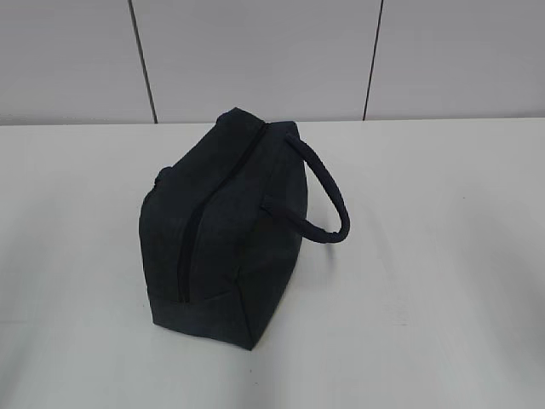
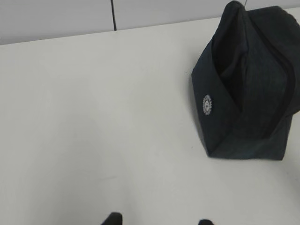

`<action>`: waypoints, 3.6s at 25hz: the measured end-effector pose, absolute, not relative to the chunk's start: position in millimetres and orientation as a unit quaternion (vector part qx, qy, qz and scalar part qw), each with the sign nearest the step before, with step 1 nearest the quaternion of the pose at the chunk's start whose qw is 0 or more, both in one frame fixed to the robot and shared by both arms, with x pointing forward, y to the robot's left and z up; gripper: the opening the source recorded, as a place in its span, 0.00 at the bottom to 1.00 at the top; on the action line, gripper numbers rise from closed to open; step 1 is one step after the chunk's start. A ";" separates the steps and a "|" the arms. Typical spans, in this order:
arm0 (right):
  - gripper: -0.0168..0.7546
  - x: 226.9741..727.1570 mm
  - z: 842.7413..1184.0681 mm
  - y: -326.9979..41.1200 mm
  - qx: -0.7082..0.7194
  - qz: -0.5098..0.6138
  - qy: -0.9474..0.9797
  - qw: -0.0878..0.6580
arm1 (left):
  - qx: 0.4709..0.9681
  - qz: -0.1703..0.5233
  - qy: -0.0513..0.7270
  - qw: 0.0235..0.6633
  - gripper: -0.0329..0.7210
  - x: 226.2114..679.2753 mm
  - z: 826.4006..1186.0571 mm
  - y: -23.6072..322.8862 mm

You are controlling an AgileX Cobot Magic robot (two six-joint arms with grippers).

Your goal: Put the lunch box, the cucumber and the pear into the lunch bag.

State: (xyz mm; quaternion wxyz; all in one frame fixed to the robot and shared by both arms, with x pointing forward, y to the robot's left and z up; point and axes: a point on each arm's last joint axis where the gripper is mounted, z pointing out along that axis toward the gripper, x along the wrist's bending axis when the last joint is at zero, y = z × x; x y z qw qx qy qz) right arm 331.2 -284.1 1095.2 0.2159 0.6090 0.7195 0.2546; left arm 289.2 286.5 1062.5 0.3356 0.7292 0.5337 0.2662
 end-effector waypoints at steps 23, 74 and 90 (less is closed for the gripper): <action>0.51 236.4 1044.7 -300.2 0.551 0.322 0.700 0.320 | 0.663 0.360 0.541 0.373 0.42 229.1 1053.8 311.1; 0.51 227.1 1044.8 -303.7 0.542 0.338 0.684 0.352 | 0.630 0.377 0.579 0.355 0.36 227.6 1053.5 308.8; 0.51 227.1 1044.8 -303.7 0.542 0.338 0.684 0.352 | 0.634 0.365 0.575 0.366 0.36 227.5 1053.3 305.9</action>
